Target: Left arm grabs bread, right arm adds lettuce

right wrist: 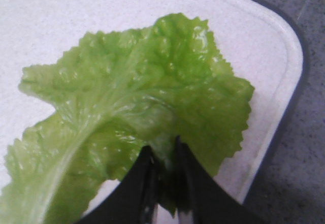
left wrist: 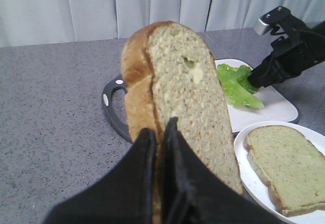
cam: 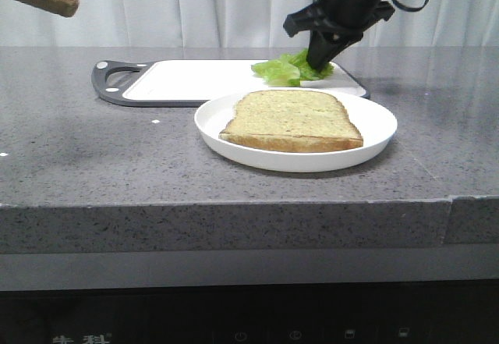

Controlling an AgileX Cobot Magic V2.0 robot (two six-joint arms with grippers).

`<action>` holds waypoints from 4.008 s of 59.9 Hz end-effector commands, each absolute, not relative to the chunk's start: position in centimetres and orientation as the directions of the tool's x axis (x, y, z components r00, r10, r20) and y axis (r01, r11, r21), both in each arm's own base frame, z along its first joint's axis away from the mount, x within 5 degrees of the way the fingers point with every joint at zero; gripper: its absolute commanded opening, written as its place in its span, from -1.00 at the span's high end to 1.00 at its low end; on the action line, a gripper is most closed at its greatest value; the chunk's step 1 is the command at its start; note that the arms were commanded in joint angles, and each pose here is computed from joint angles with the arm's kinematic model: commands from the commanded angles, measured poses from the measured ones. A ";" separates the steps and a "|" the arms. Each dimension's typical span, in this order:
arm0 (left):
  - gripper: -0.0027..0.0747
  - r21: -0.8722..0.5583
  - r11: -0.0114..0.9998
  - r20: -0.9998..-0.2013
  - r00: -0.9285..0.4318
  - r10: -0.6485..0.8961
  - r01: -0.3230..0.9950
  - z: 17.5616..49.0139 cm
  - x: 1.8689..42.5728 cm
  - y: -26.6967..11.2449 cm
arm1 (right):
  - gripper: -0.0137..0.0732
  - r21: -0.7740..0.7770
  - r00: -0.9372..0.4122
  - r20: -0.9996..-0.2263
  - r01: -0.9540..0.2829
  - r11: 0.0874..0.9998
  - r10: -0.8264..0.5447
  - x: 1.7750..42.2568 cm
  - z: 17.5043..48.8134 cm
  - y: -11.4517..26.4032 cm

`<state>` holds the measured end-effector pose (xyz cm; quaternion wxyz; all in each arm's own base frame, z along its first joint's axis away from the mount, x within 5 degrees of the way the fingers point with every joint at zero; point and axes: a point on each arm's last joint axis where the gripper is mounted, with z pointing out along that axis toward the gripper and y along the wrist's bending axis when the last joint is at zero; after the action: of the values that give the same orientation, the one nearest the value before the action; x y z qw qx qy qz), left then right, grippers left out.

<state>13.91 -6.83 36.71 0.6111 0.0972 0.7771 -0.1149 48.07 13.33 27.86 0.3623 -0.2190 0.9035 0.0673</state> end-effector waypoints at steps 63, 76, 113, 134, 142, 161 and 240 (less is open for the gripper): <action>0.99 -0.072 0.942 -0.986 -0.166 -0.018 0.328 38.2 13.7 -7.0 | 0.46 0.128 -0.555 -0.811 -0.475 0.871 -0.184 27.8 30.1 14.2; 0.99 -0.072 0.942 -0.986 -0.166 -0.018 0.328 38.2 13.7 -7.0 | -0.06 0.128 -0.556 -0.810 -0.476 0.870 -0.185 27.7 30.1 14.2; 0.99 -0.173 0.942 -0.954 -0.288 -0.087 0.289 37.6 14.4 -7.6 | 0.73 0.074 -0.294 -0.951 -0.505 0.860 -0.091 20.0 37.4 10.4; 0.98 -0.398 0.788 -0.873 -0.459 -0.168 0.469 41.3 18.2 -13.9 | 0.82 0.061 -0.200 -0.978 -0.524 0.850 -0.053 12.0 36.2 6.8; 0.98 -0.488 0.673 -0.823 -0.549 -0.145 0.555 41.7 19.7 -17.0 | 0.82 0.057 -0.184 -0.982 -0.539 0.840 -0.051 10.1 36.0 6.1; 0.98 -0.771 0.400 -0.595 -0.785 -0.173 0.496 38.1 26.2 -17.7 | 0.82 0.052 -0.174 -0.983 -0.552 0.832 -0.054 8.8 36.1 5.7; 0.88 -0.701 0.433 -0.664 -0.740 -0.109 0.566 37.0 28.1 -14.2 | 0.82 0.076 -0.182 -0.983 -0.531 0.844 -0.027 9.0 36.2 5.5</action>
<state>29.84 -14.94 32.97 0.2777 0.1268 0.8106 -0.4998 8.72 5.80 34.78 0.5721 -0.2150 0.7647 0.2044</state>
